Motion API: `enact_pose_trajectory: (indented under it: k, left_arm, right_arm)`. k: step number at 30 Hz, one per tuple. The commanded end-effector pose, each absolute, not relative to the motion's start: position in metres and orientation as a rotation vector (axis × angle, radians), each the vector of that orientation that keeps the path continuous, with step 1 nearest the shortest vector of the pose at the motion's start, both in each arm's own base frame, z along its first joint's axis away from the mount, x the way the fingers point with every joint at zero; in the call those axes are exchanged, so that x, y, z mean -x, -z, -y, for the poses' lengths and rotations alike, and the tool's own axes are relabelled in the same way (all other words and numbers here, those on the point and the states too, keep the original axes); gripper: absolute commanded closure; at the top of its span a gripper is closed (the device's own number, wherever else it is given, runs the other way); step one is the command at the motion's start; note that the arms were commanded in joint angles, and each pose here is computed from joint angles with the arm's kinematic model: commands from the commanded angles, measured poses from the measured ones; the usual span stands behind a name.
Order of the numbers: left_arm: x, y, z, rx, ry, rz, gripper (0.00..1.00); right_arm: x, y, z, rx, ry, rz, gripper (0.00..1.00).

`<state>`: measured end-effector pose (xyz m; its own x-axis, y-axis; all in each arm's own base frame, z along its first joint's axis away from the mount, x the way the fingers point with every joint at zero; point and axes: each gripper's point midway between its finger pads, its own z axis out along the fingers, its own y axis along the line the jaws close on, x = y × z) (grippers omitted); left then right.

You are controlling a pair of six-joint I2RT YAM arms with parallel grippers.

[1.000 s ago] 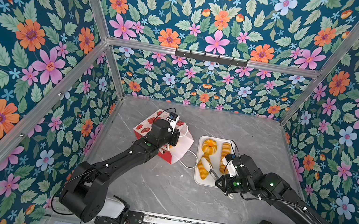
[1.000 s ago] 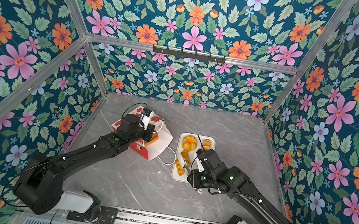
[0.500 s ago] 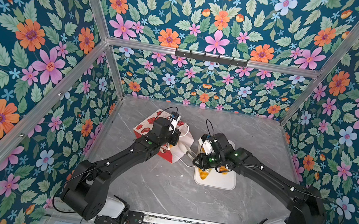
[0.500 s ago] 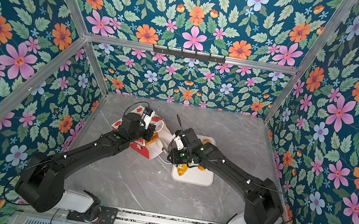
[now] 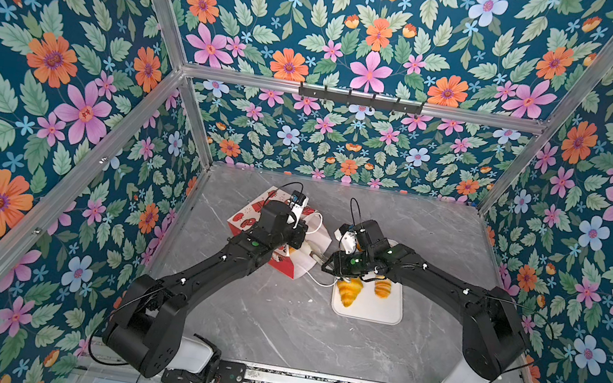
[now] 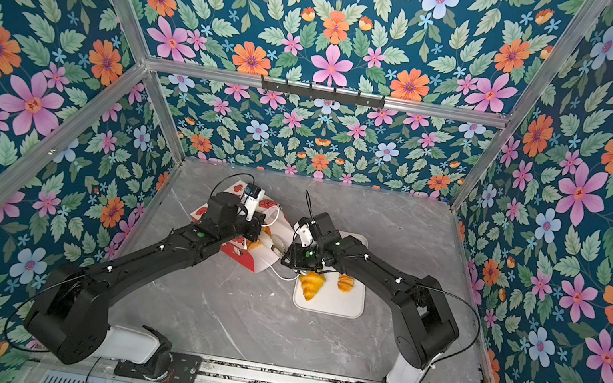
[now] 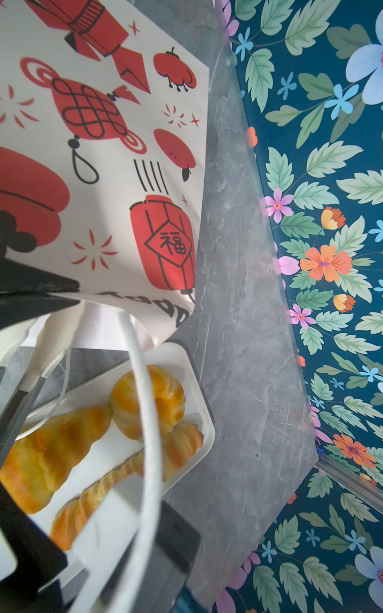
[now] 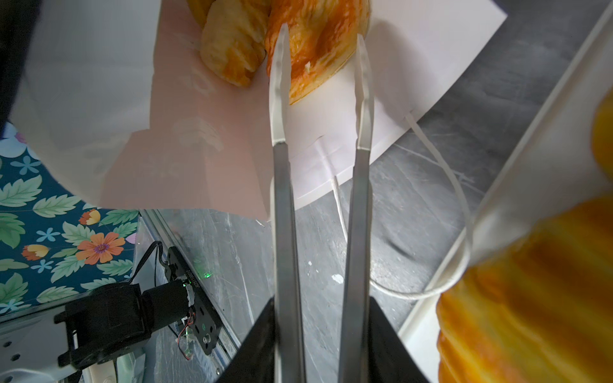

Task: Take the fake bread out of the paper bag
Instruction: 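Move the open tongs back into the bag toward the orange pastry, then pinch the orange pastry with the tongs and pull it out of the bag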

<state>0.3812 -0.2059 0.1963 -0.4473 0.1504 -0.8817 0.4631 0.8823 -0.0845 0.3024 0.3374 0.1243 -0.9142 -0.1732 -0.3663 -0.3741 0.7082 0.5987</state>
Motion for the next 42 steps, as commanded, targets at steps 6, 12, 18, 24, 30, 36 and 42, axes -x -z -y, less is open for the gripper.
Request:
enact_pose_trajectory:
  k: [6,12,18,24,30,36,42]
  left_arm:
    - [-0.380,-0.201,0.211,-0.467,0.415,-2.010,1.00]
    - [-0.379,-0.204,0.212,-0.465,0.424,-2.001,1.00]
    - [-0.378,-0.204,0.214,-0.472,0.435,-1.999,1.00]
    - [-0.377,-0.205,0.217,-0.477,0.446,-1.991,1.00]
    - [-0.376,-0.207,0.219,-0.476,0.459,-1.984,1.00]
    - [-0.376,-0.207,0.218,-0.472,0.453,-1.982,1.00]
    - [-0.377,-0.206,0.215,-0.459,0.436,-1.984,1.00]
  right_arm:
    - [-0.312,-0.128,-0.342,0.425,-1.044,-2.597,0.60]
    - [-0.316,-0.122,-0.342,0.408,-1.039,-2.615,0.60]
    - [-0.318,-0.117,-0.341,0.396,-1.032,-2.620,0.60]
    - [-0.325,-0.114,-0.351,0.386,-1.073,-2.610,0.62]
    - [-0.328,-0.110,-0.355,0.388,-1.085,-2.609,0.71]
    - [-0.329,-0.111,-0.351,0.383,-1.063,-2.604,0.81]
    - [-0.325,-0.120,-0.340,0.382,-1.013,-2.585,0.95]
